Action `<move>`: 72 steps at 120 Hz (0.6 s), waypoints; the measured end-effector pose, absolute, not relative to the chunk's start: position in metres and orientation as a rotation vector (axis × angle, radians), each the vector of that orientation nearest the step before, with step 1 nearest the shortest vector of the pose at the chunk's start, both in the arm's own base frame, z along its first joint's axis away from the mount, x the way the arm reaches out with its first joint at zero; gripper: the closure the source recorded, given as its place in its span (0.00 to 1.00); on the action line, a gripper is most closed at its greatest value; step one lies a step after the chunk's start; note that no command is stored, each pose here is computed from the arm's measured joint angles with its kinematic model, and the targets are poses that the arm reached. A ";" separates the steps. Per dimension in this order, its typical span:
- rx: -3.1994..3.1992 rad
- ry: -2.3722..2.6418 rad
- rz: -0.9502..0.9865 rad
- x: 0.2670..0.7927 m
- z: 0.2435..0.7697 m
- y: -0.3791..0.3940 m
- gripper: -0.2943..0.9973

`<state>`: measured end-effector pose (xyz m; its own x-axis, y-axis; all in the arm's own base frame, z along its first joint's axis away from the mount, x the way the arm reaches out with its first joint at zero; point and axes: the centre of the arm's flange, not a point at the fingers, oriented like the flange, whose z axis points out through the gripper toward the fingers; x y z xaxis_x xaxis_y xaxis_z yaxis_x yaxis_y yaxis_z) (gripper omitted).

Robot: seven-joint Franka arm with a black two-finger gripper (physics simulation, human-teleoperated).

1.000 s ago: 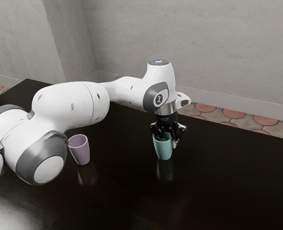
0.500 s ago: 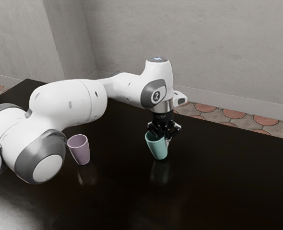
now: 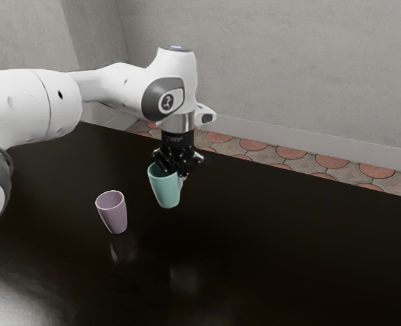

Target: Place the right cup onto the left cup

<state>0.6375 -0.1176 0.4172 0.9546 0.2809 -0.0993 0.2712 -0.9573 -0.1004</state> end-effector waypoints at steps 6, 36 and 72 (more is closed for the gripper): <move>-3.006 -0.458 0.173 0.626 0.427 -0.099 0.83; -2.963 -0.694 0.167 0.595 0.451 -0.005 0.83; -2.920 -0.851 0.165 0.593 0.445 0.045 0.83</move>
<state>0.5930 0.0448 0.4447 0.8383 0.5398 -0.0766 0.5294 -0.8395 -0.1219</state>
